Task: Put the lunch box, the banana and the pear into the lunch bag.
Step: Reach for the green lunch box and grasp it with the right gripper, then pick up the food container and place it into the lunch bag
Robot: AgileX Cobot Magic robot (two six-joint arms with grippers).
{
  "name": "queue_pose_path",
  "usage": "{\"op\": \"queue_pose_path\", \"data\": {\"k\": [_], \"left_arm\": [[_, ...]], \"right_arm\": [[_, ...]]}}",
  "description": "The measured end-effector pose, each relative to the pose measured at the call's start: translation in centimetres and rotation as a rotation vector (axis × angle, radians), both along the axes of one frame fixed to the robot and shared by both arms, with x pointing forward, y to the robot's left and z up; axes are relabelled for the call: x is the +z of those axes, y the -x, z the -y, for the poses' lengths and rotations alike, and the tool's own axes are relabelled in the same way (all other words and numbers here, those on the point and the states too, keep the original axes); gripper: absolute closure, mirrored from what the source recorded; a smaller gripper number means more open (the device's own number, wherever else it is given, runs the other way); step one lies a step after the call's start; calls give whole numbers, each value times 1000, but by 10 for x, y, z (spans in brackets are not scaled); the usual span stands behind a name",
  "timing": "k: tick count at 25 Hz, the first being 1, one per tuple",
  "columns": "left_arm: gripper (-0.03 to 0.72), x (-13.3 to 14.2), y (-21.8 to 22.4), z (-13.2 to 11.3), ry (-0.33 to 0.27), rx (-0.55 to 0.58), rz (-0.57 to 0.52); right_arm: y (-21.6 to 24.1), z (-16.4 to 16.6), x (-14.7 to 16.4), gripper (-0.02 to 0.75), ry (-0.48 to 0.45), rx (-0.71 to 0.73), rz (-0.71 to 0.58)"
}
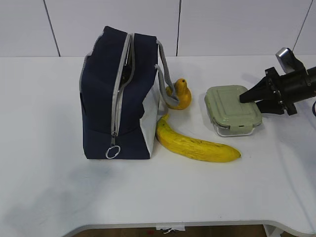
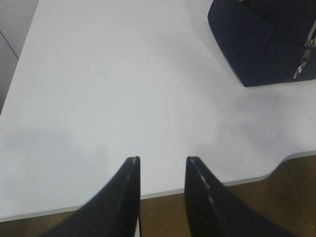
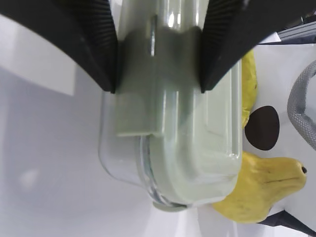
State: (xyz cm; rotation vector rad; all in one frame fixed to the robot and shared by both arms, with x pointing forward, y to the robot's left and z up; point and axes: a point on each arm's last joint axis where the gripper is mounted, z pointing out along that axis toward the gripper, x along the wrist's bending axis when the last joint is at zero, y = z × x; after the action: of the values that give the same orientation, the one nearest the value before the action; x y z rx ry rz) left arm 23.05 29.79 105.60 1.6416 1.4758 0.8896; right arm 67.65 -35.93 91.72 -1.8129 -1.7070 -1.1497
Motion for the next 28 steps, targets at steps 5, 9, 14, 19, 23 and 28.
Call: {"op": "queue_pose_path", "data": {"k": [5, 9, 14, 19, 23, 28], "left_arm": [[448, 0, 0, 0, 0, 0, 0], [448, 0, 0, 0, 0, 0, 0], [448, 3, 1, 0, -4, -2, -62], [448, 26, -7, 1, -1, -8, -111], [448, 51, -20, 6, 43, -38, -132], [448, 64, -50, 16, 136, -94, -232]], "right_arm": [[0, 0, 0, 383, -13, -27, -34], [0, 0, 2, 384, -30, -59, -71], [2, 2, 14, 385, 7, -81, -78], [5, 1, 40, 388, 27, -101, -44], [9, 0, 65, 388, 32, -118, -7], [16, -2, 98, 388, 35, -135, 52]]}}
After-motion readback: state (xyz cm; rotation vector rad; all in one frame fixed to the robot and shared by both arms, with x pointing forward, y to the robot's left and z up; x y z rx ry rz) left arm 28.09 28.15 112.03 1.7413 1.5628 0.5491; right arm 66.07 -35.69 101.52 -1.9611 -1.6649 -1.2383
